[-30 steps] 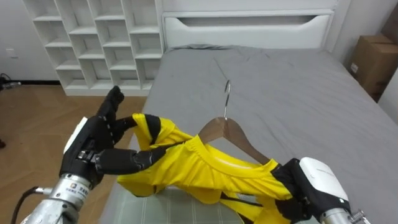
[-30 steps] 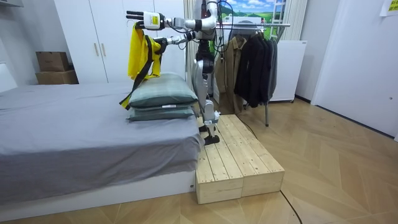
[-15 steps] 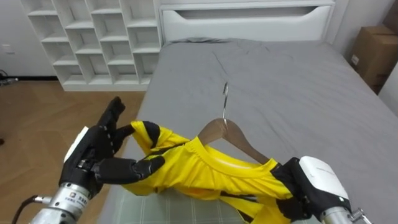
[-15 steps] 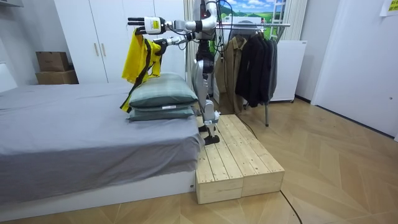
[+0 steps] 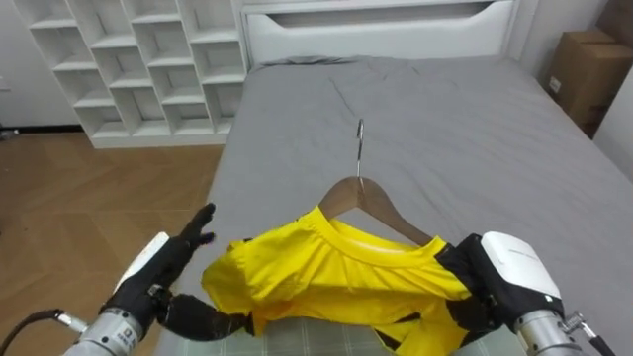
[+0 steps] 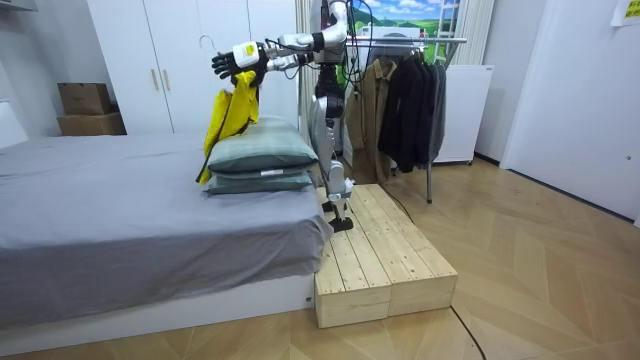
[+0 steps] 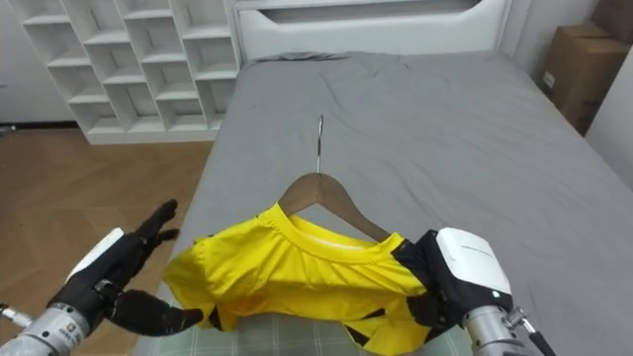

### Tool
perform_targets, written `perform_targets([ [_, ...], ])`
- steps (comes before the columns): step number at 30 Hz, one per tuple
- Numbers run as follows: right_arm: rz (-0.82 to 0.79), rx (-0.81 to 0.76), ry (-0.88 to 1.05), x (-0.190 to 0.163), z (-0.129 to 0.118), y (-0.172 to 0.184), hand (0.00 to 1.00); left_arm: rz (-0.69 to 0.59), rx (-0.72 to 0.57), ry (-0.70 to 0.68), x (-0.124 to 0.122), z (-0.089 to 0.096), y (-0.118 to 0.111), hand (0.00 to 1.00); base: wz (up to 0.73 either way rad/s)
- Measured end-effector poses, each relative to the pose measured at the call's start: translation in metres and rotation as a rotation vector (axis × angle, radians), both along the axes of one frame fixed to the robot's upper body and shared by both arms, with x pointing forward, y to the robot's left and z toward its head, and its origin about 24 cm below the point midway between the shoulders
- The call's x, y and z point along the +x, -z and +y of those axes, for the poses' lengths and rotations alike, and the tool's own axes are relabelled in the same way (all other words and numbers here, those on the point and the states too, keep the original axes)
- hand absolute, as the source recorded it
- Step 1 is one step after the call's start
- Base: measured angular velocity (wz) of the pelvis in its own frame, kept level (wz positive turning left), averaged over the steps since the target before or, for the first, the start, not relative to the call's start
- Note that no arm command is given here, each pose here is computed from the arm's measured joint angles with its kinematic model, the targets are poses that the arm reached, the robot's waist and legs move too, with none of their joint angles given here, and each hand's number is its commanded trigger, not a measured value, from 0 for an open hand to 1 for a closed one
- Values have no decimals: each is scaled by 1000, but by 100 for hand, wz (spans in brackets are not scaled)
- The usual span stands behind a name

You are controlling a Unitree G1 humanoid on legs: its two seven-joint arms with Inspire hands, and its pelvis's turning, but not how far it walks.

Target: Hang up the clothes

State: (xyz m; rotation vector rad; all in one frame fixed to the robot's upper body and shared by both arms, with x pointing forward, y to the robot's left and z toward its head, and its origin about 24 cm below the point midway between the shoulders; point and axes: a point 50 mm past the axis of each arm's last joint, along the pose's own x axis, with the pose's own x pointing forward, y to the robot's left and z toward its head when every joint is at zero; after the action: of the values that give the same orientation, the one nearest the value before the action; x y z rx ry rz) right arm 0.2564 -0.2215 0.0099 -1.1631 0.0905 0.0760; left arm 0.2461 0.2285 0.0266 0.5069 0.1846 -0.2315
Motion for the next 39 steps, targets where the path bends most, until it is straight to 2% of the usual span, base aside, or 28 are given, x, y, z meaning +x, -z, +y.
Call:
perform_targets([
  [3,21,-6,6,0,-1,1,100,48,67,12,-3,1,8,0,0],
  [9,12,-9,7,1,-2,-1,100,234,183,34,-18,5,45,0,0],
  [16,-63,-2,-24,5,6,-18,100,375,190,4,-33,13,74,0,-1],
  [22,-61,2,-21,5,5,-18,100,534,154,-44,-59,16,106,0,0],
  [29,-80,-9,-10,6,3,-25,100,690,123,-100,-87,25,132,0,0],
  [33,-118,-7,27,9,-6,-34,100,780,69,-163,-112,27,151,0,0],
  [35,-125,-13,39,9,-9,-36,100,816,22,-215,-126,32,157,0,-3],
  [39,-201,-56,40,10,-9,-54,100,881,-116,-402,-154,48,166,0,-13],
])
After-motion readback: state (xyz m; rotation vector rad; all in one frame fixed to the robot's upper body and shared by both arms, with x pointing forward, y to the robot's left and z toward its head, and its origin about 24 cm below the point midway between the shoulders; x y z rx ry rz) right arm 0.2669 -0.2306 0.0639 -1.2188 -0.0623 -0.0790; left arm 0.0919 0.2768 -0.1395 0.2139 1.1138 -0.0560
